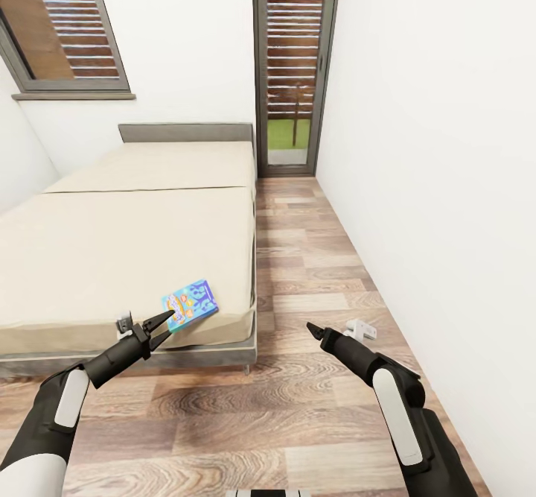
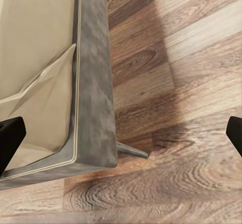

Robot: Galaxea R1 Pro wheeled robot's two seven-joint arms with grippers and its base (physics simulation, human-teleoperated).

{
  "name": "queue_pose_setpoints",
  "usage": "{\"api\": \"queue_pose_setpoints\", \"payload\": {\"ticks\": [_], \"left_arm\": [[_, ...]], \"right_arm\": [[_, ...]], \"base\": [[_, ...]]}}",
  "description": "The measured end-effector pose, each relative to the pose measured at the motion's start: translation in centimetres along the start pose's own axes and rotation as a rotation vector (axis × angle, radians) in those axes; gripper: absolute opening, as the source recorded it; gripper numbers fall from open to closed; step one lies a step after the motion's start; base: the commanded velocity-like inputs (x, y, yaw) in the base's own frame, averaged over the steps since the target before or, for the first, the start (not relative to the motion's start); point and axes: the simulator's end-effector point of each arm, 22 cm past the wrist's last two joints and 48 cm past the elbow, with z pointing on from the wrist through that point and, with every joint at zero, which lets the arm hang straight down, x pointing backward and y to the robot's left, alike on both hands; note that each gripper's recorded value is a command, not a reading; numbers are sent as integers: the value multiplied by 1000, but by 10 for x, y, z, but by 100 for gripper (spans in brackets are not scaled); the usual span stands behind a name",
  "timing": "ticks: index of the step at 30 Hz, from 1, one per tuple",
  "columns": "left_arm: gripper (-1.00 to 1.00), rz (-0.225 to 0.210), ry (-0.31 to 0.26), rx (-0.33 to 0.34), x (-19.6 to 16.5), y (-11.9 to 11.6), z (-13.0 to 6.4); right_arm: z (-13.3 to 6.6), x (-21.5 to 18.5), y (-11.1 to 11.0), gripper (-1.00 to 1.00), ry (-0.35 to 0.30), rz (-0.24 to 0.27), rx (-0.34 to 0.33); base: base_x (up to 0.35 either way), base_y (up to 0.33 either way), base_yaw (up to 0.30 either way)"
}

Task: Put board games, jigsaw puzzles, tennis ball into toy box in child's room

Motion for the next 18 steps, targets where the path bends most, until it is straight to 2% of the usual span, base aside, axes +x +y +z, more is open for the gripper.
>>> {"api": "queue_pose_setpoints", "payload": {"ticks": [7,18], "left_arm": [[100,2,-13,13,-3,-3,0],[100,3,-14,13,-3,-3,0]], "right_arm": [[0,0,0,100,0,0,0],[0,0,0,100,-1,0,1]], "base": [[-14,-73,0],[-2,-9,0]]}}
